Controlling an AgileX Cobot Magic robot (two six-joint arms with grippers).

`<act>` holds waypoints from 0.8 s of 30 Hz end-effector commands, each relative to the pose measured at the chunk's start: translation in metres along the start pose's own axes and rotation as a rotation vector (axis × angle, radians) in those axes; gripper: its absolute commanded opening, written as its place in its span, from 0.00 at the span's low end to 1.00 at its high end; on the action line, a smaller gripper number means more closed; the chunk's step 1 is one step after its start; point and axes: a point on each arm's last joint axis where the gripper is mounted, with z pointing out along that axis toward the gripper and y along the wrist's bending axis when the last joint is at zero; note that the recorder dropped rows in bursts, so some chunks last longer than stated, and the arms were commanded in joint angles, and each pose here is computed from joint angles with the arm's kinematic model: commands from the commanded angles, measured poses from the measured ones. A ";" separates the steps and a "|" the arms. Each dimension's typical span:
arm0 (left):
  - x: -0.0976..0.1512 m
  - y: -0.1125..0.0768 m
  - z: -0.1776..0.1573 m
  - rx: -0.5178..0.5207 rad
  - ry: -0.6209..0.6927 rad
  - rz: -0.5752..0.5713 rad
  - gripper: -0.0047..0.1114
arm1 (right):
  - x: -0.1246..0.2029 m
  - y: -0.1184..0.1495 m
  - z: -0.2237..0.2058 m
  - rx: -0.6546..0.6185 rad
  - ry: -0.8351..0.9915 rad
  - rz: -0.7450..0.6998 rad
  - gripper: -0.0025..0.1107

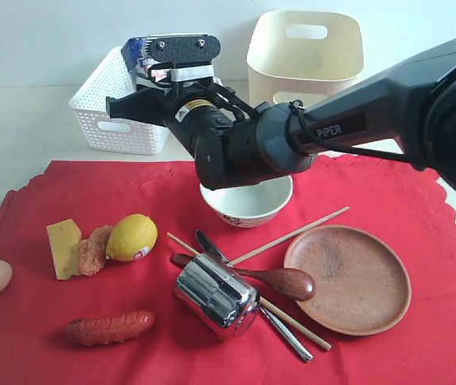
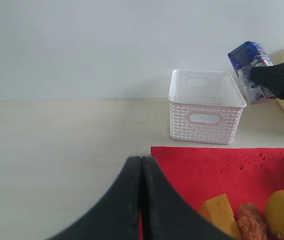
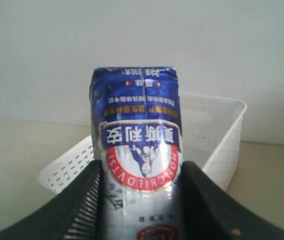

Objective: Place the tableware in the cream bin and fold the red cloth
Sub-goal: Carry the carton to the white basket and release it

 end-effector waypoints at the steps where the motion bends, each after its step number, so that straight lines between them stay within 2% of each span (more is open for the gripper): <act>1: 0.001 0.000 0.000 -0.003 -0.005 0.006 0.04 | -0.013 0.006 0.008 -0.039 -0.078 -0.035 0.28; 11: 0.001 0.000 0.000 -0.003 -0.005 0.006 0.04 | -0.021 0.014 0.023 -0.061 -0.063 -0.011 0.51; 17: 0.001 0.000 0.000 -0.003 -0.005 0.006 0.04 | -0.012 0.014 0.030 -0.056 -0.056 -0.007 0.70; 24: 0.001 0.000 0.000 -0.003 -0.005 0.006 0.04 | -0.010 0.014 0.029 -0.057 -0.027 -0.003 0.73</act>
